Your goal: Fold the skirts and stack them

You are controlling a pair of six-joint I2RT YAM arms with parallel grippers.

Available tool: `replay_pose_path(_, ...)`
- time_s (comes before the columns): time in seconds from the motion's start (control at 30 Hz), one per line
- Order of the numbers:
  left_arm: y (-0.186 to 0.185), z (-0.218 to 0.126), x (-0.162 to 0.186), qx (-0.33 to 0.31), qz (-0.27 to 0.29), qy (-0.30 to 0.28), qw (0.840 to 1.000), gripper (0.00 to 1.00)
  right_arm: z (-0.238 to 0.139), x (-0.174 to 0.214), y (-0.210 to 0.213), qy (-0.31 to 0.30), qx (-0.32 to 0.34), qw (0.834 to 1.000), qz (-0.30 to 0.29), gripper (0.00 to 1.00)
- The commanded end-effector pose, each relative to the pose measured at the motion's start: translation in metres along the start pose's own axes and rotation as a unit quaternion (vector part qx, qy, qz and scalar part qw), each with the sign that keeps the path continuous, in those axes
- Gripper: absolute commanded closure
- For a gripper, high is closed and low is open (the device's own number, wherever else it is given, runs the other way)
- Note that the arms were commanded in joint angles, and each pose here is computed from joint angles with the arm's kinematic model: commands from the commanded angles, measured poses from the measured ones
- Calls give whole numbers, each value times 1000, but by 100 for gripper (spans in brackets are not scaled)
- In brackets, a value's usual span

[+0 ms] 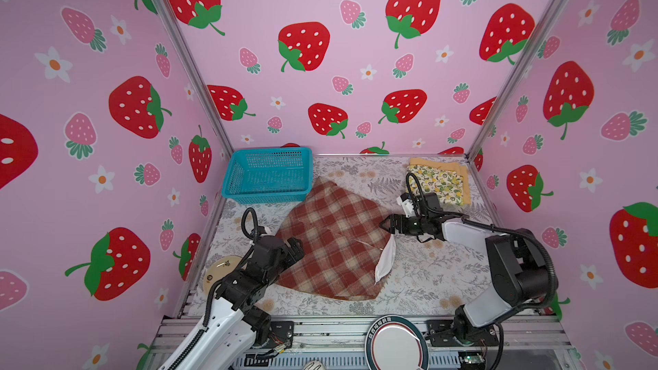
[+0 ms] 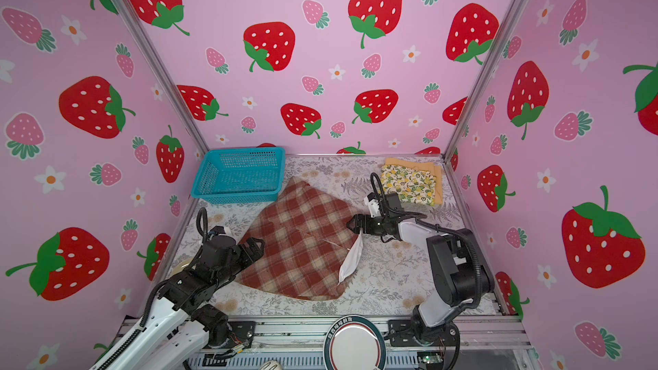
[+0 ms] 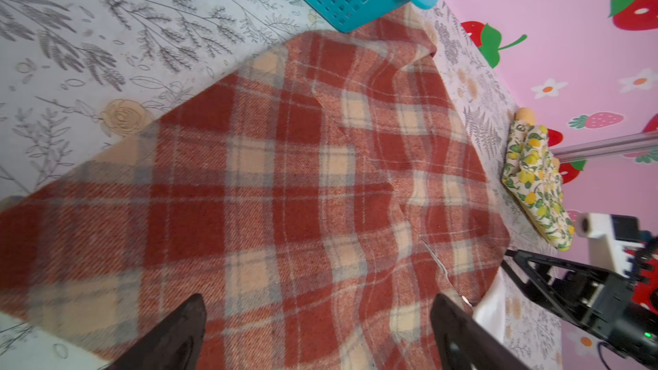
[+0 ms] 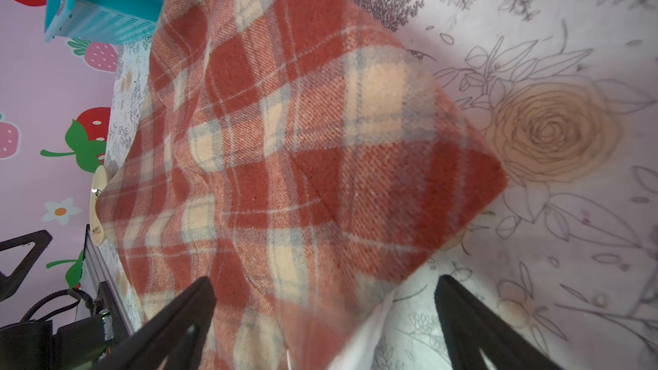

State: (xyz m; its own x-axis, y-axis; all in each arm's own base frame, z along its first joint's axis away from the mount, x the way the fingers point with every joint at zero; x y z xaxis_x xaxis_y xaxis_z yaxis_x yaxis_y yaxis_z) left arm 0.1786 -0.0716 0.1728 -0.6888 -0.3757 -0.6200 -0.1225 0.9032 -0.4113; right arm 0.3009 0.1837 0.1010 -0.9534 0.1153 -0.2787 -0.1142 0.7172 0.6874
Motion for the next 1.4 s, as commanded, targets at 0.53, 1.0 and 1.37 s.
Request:
replay_pose_path(0.53,-45,51,20,82,46,51,994,1,-9,-60,13,-103,-54,993,29,100)
replay_pose_path(1.0,-172,73,59,159,273,131,940,3,-43,-79,26,-158,-24,987,16,100)
replay_pose_path(1.37,-269,74,124,155,463,167,857,12,-42,-84,24,-149,-15,989,13,100)
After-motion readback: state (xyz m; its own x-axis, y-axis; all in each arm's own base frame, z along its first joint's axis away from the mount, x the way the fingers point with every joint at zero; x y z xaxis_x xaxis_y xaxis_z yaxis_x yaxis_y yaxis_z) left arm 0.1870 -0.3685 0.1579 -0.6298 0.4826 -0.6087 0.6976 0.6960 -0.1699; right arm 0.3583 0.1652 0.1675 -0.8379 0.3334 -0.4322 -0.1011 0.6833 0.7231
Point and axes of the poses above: each gripper's point midway between its finger pads, its own z axis out along the fingers, its own y axis along the line the jaws close on, x = y × z, the point moved 6 cm from there along -z, back along the fingers, and after that the axes turned 14 degrees about z, right-handed, at the moved point
